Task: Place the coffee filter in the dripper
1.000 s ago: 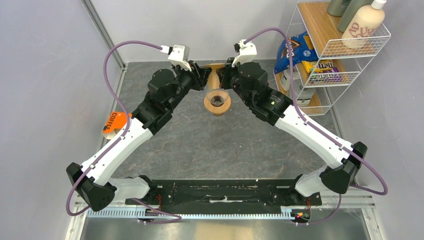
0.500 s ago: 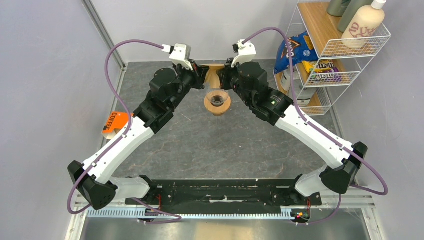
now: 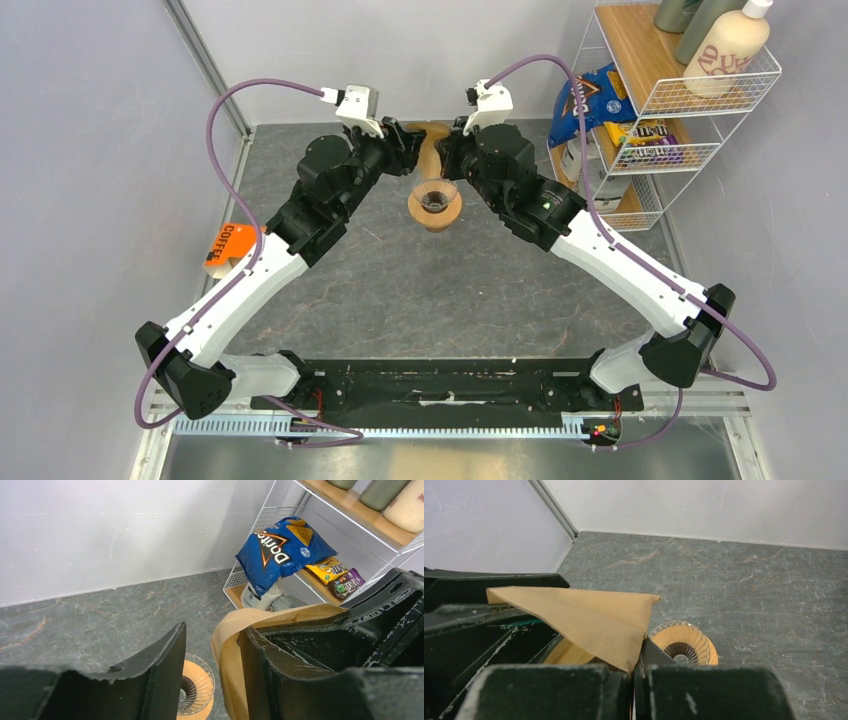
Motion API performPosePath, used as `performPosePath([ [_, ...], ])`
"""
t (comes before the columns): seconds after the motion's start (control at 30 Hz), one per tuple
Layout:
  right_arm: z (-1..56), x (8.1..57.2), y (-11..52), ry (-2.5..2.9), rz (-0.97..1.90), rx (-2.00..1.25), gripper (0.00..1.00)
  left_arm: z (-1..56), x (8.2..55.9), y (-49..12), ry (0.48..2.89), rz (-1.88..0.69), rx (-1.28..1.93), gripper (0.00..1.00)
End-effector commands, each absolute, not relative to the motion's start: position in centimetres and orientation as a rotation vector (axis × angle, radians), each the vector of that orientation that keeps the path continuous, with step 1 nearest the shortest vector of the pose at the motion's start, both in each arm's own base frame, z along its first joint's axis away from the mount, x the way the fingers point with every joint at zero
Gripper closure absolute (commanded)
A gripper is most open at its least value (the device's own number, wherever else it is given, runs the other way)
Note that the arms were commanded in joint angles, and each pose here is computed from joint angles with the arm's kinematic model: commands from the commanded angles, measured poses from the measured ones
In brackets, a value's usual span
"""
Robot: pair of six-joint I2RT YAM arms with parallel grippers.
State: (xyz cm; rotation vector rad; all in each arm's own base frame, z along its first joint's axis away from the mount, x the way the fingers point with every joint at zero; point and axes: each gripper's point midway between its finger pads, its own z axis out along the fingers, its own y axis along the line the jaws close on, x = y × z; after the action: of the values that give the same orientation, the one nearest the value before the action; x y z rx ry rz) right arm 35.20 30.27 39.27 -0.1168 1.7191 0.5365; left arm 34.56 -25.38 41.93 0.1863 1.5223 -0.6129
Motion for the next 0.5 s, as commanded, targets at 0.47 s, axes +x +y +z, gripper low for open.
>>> performPosePath([
  [0.47, 45.2, 35.5, 29.1, 1.514, 0.633, 0.034, 1.0, 43.5, 33.8, -24.5, 1.541, -1.015, -0.219, 0.14],
])
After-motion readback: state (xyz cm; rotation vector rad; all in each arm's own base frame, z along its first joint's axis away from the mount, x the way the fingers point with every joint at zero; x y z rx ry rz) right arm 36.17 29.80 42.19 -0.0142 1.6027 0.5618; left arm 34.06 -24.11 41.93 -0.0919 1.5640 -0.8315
